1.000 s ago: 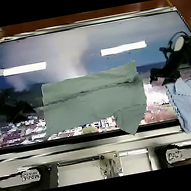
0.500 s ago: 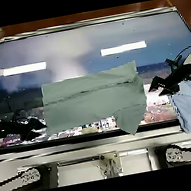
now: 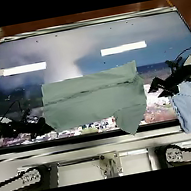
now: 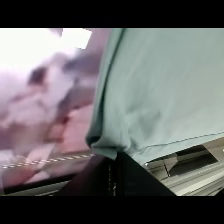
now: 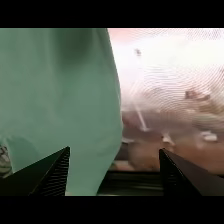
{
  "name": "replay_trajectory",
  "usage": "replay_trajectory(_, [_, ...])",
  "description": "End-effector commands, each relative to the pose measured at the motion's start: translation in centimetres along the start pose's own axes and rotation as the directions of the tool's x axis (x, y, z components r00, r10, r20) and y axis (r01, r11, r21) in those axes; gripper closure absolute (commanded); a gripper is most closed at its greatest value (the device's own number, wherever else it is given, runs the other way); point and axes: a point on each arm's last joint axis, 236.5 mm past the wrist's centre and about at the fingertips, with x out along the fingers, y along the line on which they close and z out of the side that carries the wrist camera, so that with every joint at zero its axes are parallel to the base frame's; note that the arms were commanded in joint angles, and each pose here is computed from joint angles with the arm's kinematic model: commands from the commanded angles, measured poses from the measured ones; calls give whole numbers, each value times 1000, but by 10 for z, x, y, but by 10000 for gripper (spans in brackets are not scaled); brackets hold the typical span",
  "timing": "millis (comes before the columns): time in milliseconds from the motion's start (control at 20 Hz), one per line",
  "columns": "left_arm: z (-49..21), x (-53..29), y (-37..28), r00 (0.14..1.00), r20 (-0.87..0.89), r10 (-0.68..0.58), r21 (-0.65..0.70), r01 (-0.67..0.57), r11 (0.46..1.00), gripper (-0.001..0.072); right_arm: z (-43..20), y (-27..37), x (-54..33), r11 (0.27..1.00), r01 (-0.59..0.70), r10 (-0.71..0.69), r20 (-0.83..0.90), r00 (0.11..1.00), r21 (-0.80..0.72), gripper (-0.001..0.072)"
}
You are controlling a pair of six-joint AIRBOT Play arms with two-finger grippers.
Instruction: Fold the shirts.
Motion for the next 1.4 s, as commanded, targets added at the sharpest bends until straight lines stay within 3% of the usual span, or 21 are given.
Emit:
replay_trajectory(0, [-5, 3, -5, 1000, -18, -13, 15, 13, 1000, 669, -28, -7, 14, 1000, 7, -8, -90, 996, -7, 45])
replay_trajectory(350, [-7, 1, -7, 1000, -25, -18, 45, 19, 999, 669, -62, 2, 75, 985, -116, 114, 21, 993, 128, 47])
replay_trajectory(450, [-8, 1, -7, 999, -26, -18, 44, 20, 999, 669, -59, 13, 85, 964, -194, 184, 70, 980, 180, 66])
replay_trajectory(500, [-8, 1, -7, 999, -27, -19, 44, 20, 999, 669, -57, 17, 87, 960, -216, 204, 84, 975, 175, 144])
replay_trajectory(550, [-7, 0, -7, 999, -26, -19, 45, 20, 999, 669, -55, 17, 87, 960, -218, 204, 94, 974, 175, 161])
replay_trajectory(700, [-5, -1, -8, 1000, -18, -19, 48, 19, 999, 669, -51, 25, 92, 970, -198, 183, 110, 977, 143, 163])
replay_trajectory(750, [-4, -1, -8, 1000, -16, -18, 48, 19, 999, 669, -53, 31, 95, 975, -189, 177, 106, 979, 118, 201])
replay_trajectory(900, [2, -3, -8, 1000, 9, -13, 79, 12, 997, 670, -56, 44, 94, 983, -179, 175, 88, 981, 42, 624])
replay_trajectory(1150, [51, -46, -35, 979, 205, -15, 192, -25, 981, 671, -4, 86, 13, 969, -215, 241, 279, 930, -119, 652])
replay_trajectory(1350, [100, -92, -82, 940, 339, -47, 276, -52, 960, 671, 56, 110, -38, 963, -242, 268, 415, 869, -116, 652])
